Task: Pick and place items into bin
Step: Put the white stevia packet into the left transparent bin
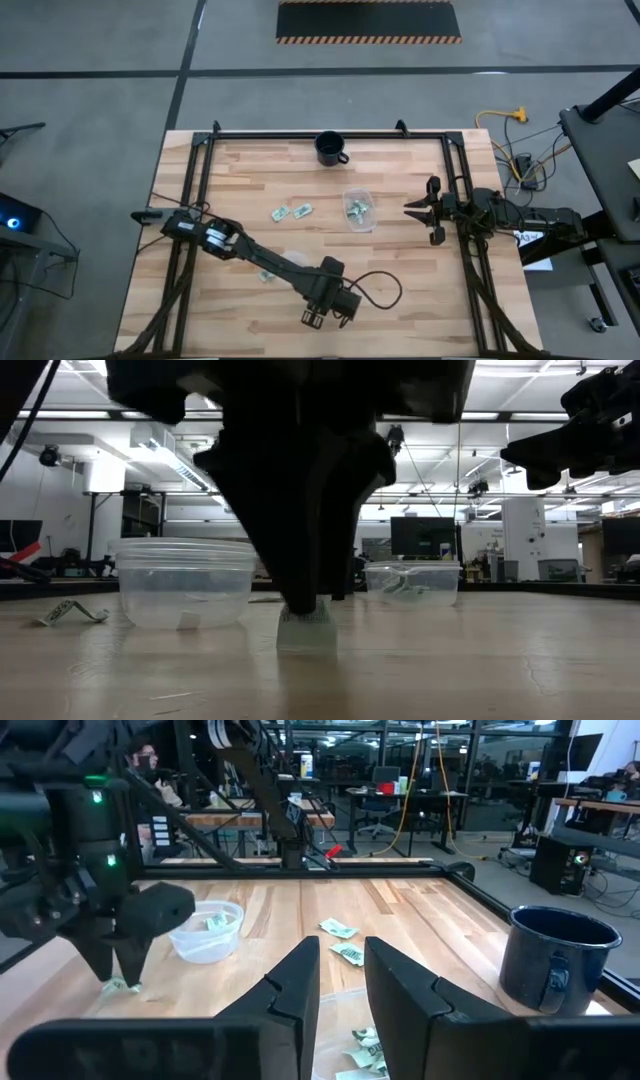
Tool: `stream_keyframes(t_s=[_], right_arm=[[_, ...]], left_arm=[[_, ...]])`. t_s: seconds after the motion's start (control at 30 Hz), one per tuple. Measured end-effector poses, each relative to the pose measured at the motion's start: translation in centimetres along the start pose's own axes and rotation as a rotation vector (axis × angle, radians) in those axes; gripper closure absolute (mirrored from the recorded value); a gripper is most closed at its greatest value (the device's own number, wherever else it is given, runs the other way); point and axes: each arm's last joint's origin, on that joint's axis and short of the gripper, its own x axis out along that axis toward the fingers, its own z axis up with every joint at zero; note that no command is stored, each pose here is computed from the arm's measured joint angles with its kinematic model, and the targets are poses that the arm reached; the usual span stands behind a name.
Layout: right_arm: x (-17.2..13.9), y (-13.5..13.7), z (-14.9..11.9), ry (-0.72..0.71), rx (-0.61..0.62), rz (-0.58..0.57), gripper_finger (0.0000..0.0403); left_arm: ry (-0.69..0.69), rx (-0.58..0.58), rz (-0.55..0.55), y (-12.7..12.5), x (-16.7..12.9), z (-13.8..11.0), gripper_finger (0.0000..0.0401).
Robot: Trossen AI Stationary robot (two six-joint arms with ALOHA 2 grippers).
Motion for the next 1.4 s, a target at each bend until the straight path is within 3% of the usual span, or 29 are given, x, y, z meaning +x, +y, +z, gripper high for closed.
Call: stream_keyframes(t_s=[0.37,0.77,1.1,1.23,1.4], right_arm=[[0.0,0.0,0.0,0.0,-0.001,0.0,0.033],[0.0,0.0,0.0,0.0,-0.002,-0.001,0.033],[0.0,0.0,0.0,0.0,-0.001,0.0,0.033],[0.0,0.0,0.0,0.0,-0.001,0.0,0.033],[0.0,0.0,0.0,0.0,0.0,0.0,0.033]], left_arm=[[0.009,-0.03,-0.039,-0.1,1.3,-0.3,0.0241],[0.014,-0.053,-0.106,-0.3,1.3,-0.4,0.0388],[0.043,-0.068,-0.11,-0.4,1.3,-0.6,0.0396],[0.122,-0.074,-0.01,-0.7,1.2,-1.5,0.0397],[0.145,-0.067,0.019,-1.8,0.9,-1.8,0.0398]])
